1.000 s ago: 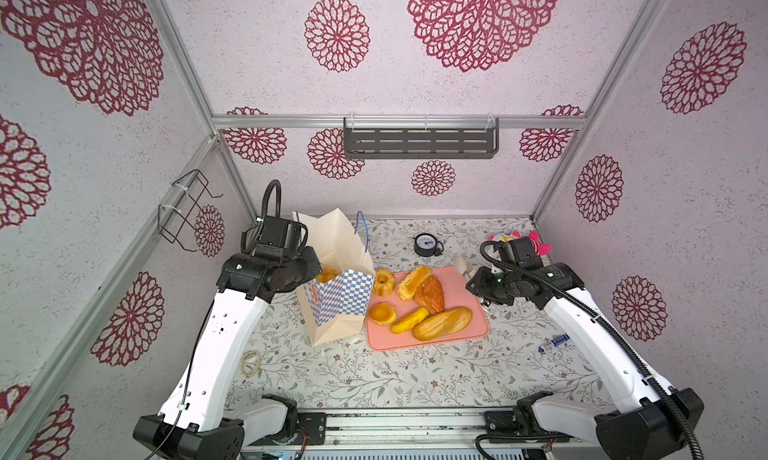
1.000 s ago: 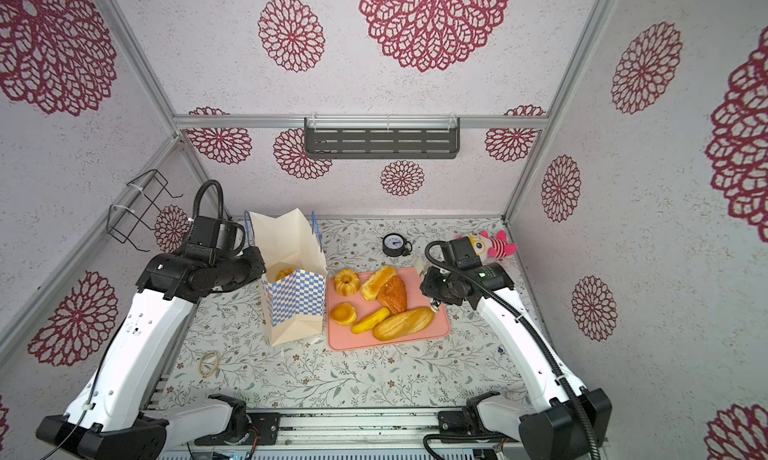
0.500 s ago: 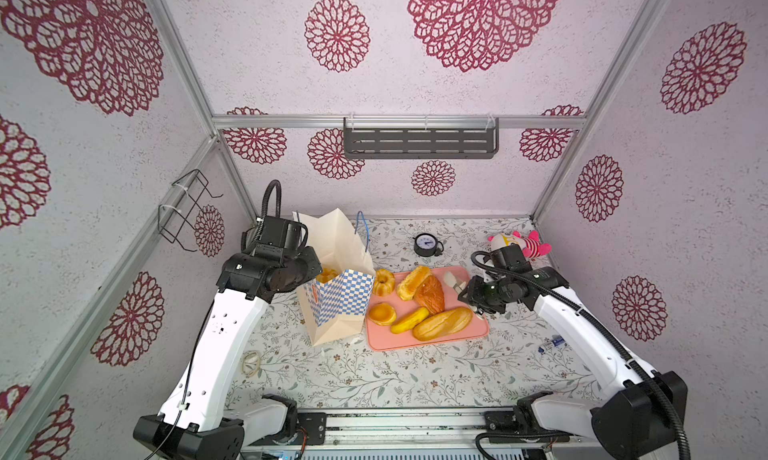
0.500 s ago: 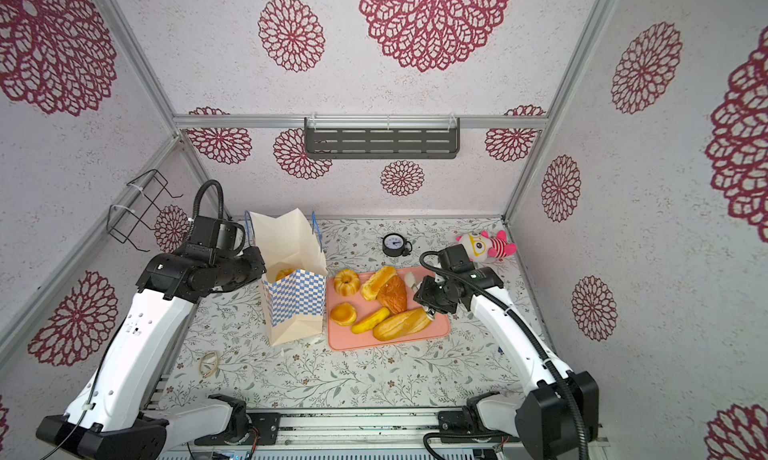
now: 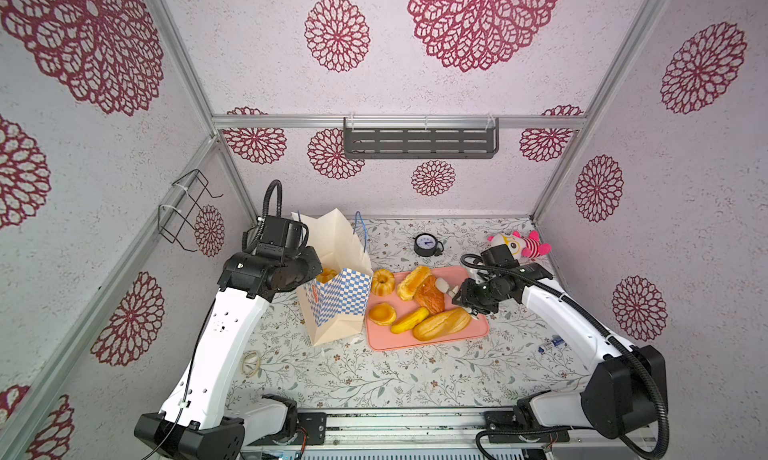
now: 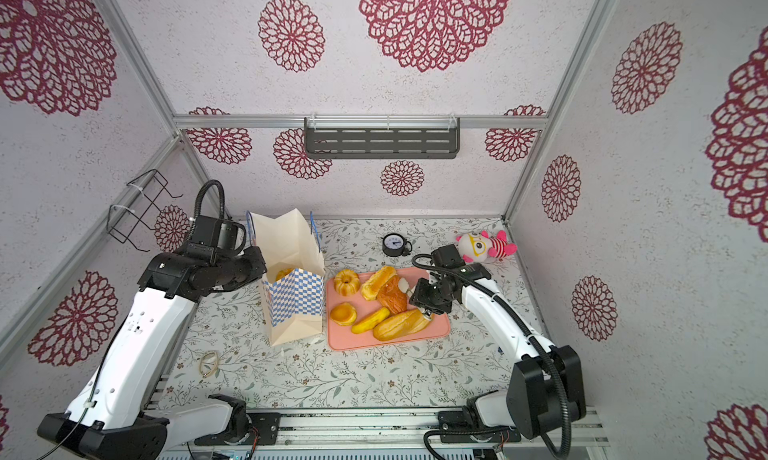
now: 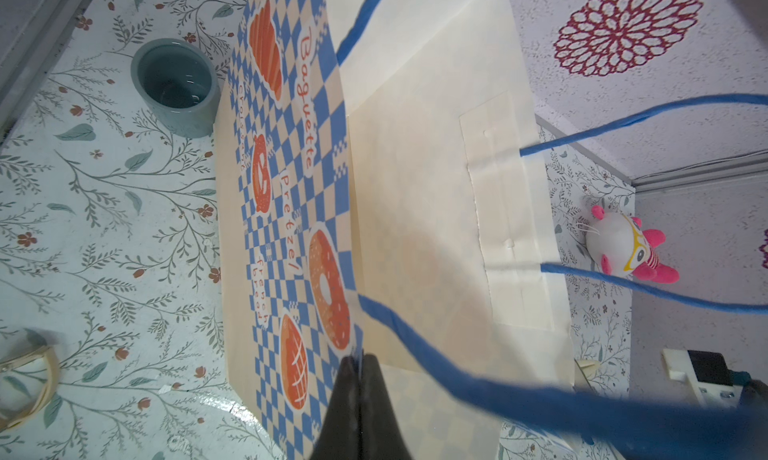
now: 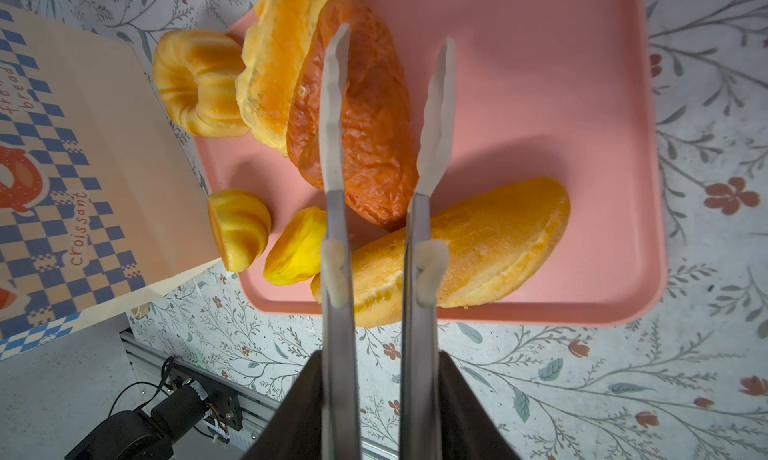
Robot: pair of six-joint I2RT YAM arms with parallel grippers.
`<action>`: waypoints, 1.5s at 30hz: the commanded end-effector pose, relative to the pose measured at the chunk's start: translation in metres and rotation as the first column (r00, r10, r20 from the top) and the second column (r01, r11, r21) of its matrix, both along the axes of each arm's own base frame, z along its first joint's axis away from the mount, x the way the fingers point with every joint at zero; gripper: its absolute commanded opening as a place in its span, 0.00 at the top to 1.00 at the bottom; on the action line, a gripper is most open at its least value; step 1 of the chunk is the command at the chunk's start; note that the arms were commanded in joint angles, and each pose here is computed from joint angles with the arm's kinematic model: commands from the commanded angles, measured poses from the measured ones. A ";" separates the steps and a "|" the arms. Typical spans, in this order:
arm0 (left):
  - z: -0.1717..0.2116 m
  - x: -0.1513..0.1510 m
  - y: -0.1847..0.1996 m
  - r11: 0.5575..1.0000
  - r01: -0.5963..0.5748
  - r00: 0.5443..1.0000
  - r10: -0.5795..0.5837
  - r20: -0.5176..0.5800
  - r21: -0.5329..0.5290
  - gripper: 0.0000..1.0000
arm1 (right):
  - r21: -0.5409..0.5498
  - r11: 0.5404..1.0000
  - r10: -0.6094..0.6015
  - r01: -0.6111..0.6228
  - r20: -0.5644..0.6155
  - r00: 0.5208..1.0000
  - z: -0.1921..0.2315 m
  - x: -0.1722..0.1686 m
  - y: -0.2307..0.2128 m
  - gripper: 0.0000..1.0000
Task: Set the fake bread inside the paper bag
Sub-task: 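Lower the tongs onto the brown croissant and pinch it, then lift the croissant with the tongs and carry it over the bag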
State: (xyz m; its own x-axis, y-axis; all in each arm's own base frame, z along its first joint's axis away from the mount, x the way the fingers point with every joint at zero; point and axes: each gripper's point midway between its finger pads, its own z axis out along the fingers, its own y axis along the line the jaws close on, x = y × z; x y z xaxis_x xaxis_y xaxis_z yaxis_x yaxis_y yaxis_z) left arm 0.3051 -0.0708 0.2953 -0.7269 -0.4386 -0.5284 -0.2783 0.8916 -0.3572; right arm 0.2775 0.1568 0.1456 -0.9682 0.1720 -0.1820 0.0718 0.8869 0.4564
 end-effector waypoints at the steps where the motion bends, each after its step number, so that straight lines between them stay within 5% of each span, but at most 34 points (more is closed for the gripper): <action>1: 0.005 0.006 -0.001 1.000 0.008 1.000 -0.008 0.030 0.001 1.00 | 0.029 0.998 0.048 -0.050 0.054 0.997 0.015 0.009 0.008 0.57; 21: 0.003 0.006 -0.001 1.000 -0.002 1.000 0.002 0.025 -0.002 1.00 | 0.089 0.992 0.079 -0.086 0.081 0.994 0.021 0.016 0.021 0.58; 45: 0.005 0.010 -0.002 1.000 0.004 1.000 -0.004 0.028 0.001 1.00 | 0.043 0.999 0.021 -0.028 0.150 0.988 0.054 0.009 0.001 0.98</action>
State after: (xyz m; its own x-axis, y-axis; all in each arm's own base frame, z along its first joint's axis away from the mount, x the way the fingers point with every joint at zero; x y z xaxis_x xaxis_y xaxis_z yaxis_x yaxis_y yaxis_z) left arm 0.3068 -0.0707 0.2925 -0.7304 -0.4382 -0.5239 -0.2836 0.8924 -0.3510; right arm 0.2795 0.1610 0.1655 -0.9645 0.1379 -0.2252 0.0125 0.8757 0.4827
